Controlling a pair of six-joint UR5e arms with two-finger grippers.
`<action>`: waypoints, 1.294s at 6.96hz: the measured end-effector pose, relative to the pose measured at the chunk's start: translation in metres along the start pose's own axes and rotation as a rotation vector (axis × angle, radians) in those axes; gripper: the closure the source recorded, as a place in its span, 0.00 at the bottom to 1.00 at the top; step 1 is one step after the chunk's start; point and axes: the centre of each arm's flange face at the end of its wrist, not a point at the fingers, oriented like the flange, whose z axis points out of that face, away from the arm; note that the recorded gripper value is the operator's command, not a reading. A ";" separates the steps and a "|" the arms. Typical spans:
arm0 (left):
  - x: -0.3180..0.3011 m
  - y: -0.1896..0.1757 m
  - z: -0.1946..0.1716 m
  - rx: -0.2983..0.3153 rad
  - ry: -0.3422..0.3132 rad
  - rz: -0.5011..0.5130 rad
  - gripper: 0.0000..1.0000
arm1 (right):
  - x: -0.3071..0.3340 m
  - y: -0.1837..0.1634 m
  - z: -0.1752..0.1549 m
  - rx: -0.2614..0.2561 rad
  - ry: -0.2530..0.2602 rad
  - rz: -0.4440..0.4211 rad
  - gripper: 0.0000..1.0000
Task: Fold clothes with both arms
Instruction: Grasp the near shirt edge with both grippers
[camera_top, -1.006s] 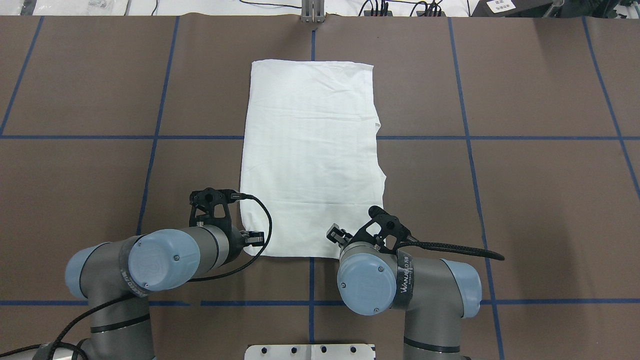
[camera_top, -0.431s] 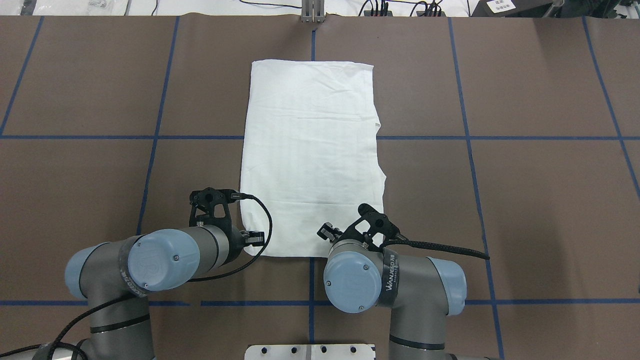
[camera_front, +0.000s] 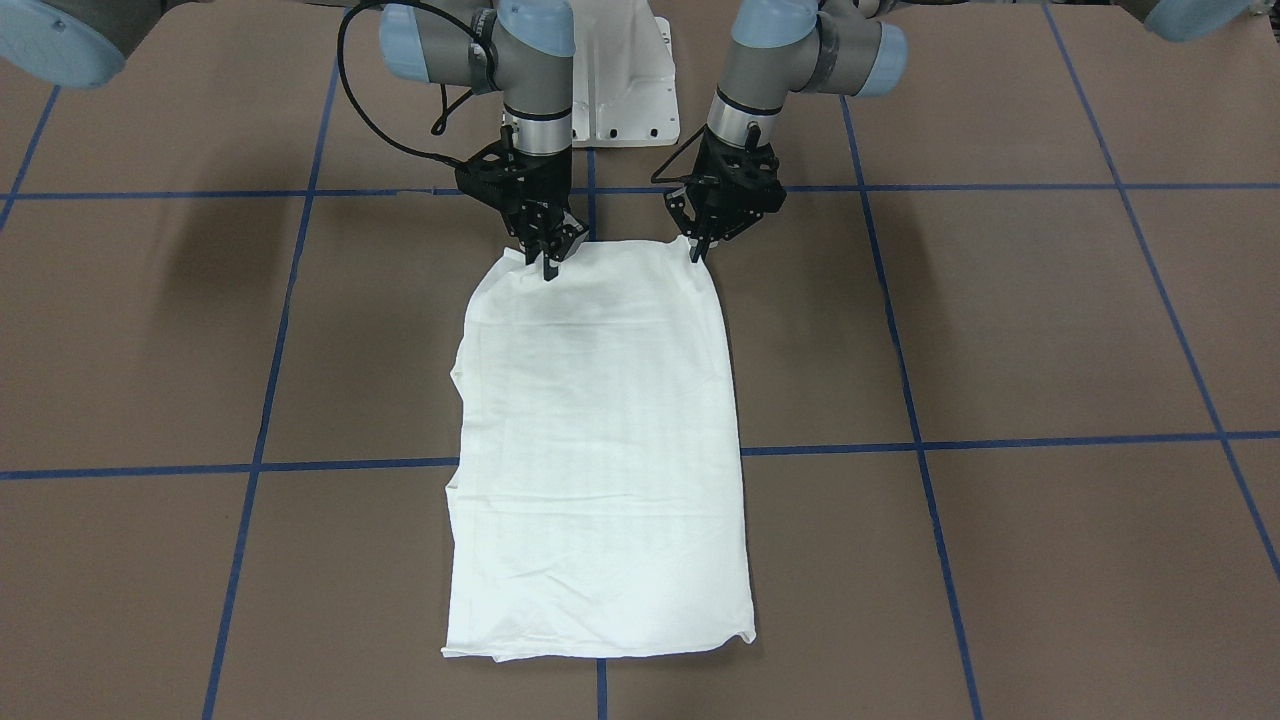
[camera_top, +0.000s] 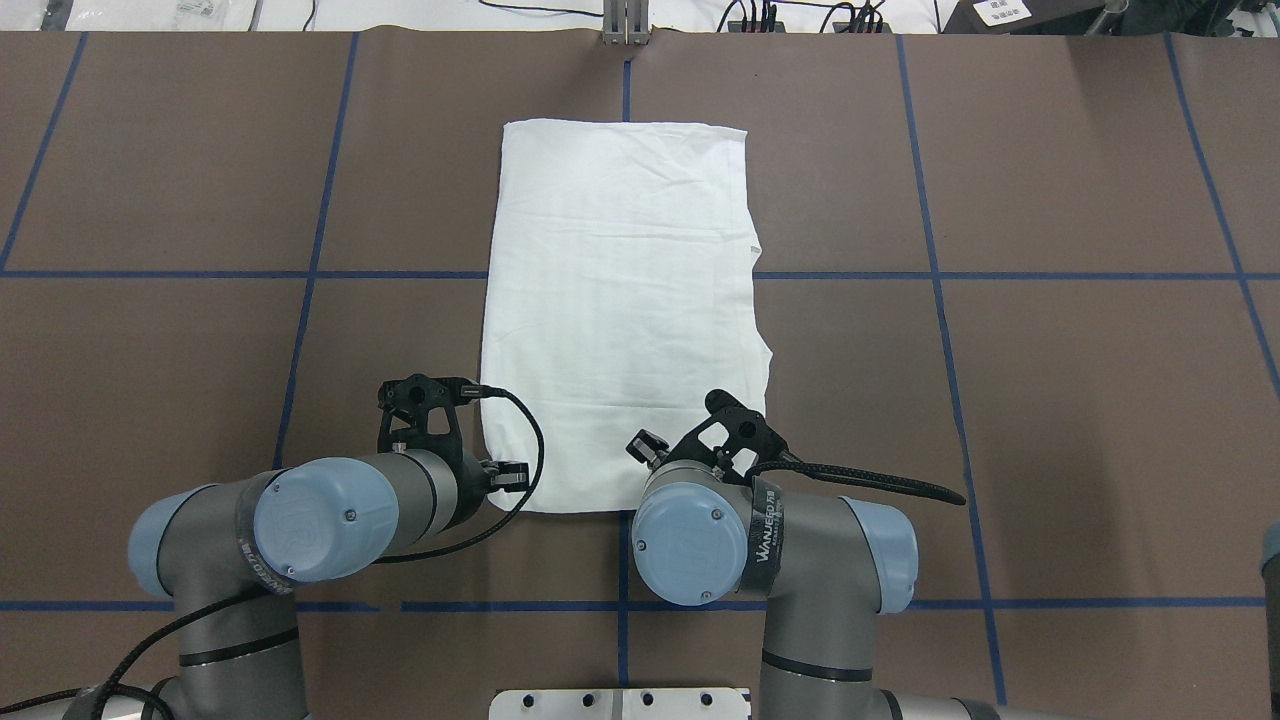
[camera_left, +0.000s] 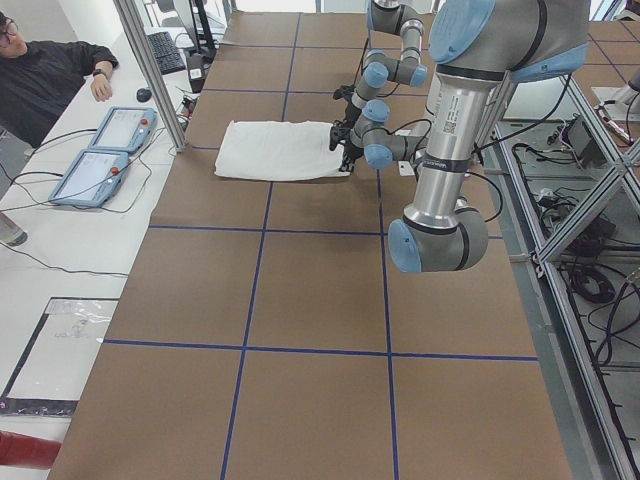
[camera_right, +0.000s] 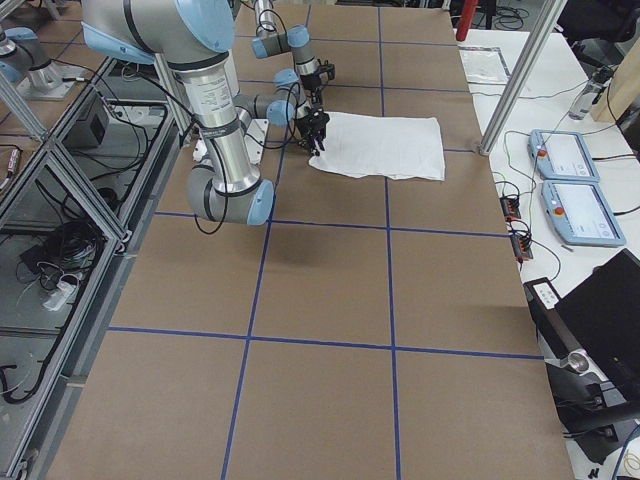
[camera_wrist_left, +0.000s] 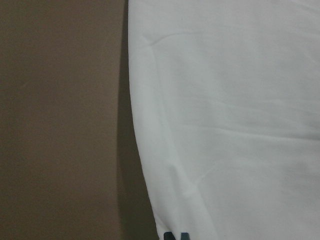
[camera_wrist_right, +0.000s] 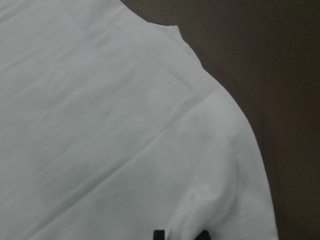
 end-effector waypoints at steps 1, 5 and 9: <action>0.000 0.000 0.000 0.000 0.000 0.001 1.00 | 0.000 -0.002 0.000 0.001 0.000 -0.002 1.00; 0.022 -0.002 -0.065 -0.071 0.091 -0.003 1.00 | 0.003 -0.023 -0.093 -0.023 -0.003 -0.027 1.00; 0.049 -0.008 -0.207 -0.156 0.158 -0.004 1.00 | 0.034 -0.032 -0.218 -0.107 -0.031 -0.094 1.00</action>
